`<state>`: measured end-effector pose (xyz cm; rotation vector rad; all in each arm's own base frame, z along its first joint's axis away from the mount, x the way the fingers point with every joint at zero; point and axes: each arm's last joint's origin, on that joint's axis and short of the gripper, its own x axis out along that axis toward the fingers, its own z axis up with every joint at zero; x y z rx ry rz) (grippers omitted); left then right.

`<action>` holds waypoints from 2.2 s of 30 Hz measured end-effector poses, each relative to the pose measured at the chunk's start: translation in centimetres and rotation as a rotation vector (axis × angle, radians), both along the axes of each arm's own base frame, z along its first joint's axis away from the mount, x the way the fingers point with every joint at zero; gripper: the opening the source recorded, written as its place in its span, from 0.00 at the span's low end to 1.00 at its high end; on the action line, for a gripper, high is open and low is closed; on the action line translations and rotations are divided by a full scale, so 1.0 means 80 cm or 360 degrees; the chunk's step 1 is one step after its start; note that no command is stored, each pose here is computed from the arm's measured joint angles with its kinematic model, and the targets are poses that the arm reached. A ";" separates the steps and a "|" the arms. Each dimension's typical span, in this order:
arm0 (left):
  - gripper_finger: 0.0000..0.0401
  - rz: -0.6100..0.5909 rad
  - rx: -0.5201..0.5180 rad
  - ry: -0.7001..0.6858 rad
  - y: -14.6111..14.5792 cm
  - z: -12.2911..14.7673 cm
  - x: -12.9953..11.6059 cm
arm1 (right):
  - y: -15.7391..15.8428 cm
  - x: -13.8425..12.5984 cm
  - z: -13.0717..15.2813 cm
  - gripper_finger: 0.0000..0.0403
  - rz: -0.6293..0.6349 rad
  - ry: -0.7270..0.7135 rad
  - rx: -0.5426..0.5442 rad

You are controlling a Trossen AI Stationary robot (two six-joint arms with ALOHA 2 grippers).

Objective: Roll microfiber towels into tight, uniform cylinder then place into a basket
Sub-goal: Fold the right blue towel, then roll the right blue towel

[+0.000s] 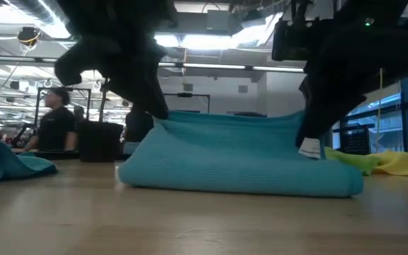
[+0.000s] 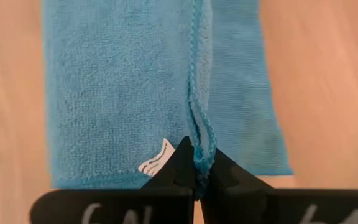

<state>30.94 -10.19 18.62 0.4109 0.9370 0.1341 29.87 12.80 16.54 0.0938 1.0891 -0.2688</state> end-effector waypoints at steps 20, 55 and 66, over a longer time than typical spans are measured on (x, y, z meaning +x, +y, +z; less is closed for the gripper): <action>0.00 0.0033 -0.0086 0.0020 0.063 0.001 0.021 | -0.024 -0.001 -0.002 0.01 -0.0189 0.0063 -0.0124; 0.25 0.0137 0.0084 -0.0006 0.060 0.006 0.022 | -0.034 -0.013 -0.004 0.36 -0.0214 0.0191 -0.0336; 0.22 0.0027 -0.0160 -0.0388 0.019 0.022 0.025 | 0.002 0.001 0.030 0.35 0.0015 -0.0520 -0.0280</action>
